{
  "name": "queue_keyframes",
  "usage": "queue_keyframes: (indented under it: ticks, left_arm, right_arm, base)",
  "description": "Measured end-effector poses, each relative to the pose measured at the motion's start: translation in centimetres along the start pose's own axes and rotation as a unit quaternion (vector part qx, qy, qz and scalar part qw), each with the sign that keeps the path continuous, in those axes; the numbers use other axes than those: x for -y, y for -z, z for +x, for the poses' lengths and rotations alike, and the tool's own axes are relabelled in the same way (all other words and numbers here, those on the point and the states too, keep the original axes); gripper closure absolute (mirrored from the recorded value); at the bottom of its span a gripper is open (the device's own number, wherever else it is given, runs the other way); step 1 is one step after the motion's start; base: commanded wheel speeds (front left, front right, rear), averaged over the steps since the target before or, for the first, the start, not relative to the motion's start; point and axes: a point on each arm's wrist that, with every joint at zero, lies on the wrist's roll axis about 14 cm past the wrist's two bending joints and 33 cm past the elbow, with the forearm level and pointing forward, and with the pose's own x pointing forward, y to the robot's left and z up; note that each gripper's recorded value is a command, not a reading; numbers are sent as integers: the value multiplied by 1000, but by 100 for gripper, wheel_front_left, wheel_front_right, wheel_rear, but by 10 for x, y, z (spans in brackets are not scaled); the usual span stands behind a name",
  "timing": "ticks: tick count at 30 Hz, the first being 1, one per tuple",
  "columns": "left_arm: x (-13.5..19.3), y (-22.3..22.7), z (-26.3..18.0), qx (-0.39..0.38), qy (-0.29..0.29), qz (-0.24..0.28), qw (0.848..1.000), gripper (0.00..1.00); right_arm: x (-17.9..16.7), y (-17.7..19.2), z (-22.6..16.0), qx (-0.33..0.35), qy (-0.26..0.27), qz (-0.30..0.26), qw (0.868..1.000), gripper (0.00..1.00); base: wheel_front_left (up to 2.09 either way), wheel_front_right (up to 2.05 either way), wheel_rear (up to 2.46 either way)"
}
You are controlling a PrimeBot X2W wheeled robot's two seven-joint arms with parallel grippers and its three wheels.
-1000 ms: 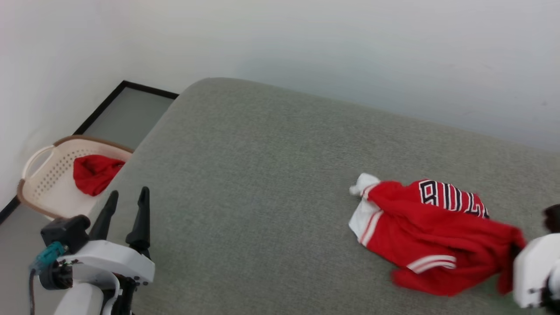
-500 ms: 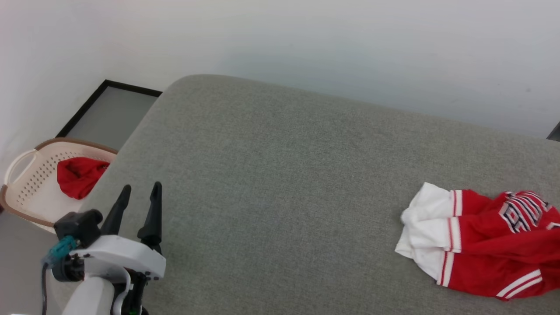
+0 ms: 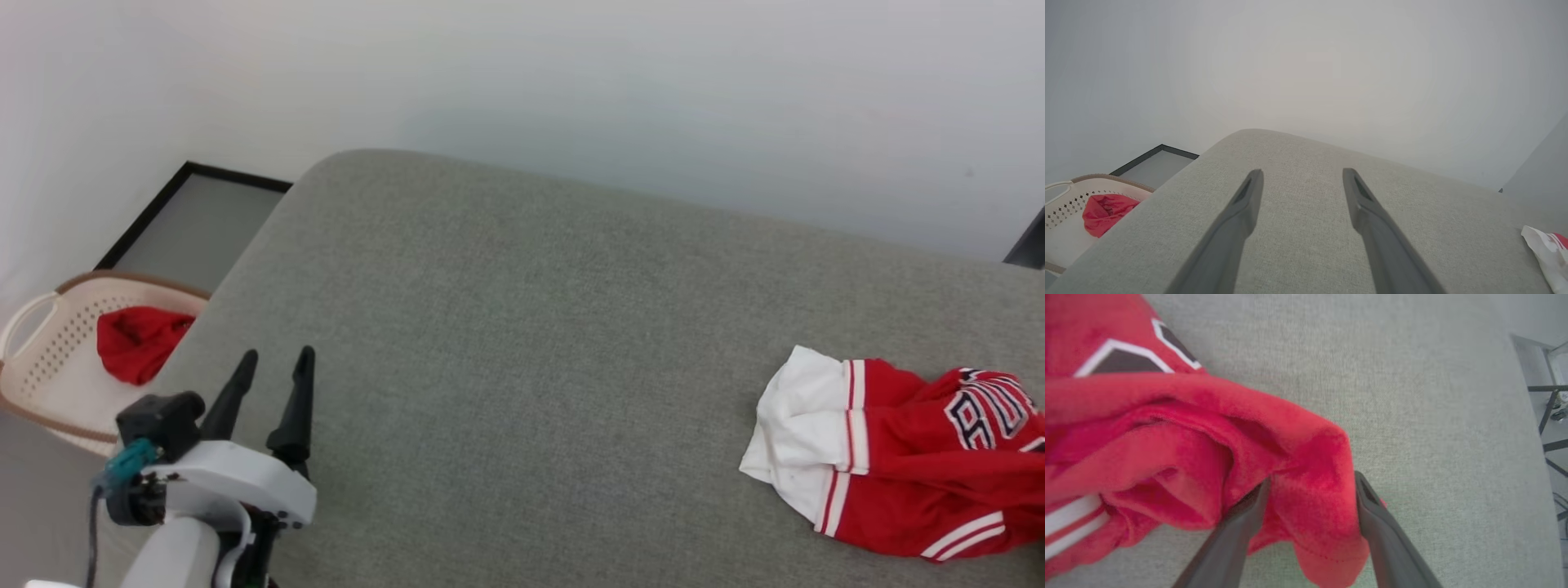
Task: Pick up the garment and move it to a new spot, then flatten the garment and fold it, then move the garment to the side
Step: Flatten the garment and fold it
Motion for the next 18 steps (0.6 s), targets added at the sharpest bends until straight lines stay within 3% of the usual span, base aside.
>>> queue_keyframes:
  ticks: [7, 11, 18]
  left_arm:
    - [-4, -10, -5, 16, 1, 5, 1000, 0]
    - [3, -12, -2, 22, 11, 6, 1000, 0]
    - [31, -10, 8, 24, 47, 2, 999, 0]
  right_arm:
    - [-9, -49, -25, 127, -21, -10, 992, 0]
    - [-12, -56, -44, 188, -27, -15, 982, 0]
    - [-20, -62, -85, 314, -29, -19, 949, 0]
  base:
    - [0, 0, 0]
    - [0, 0, 0]
    - [0, 0, 0]
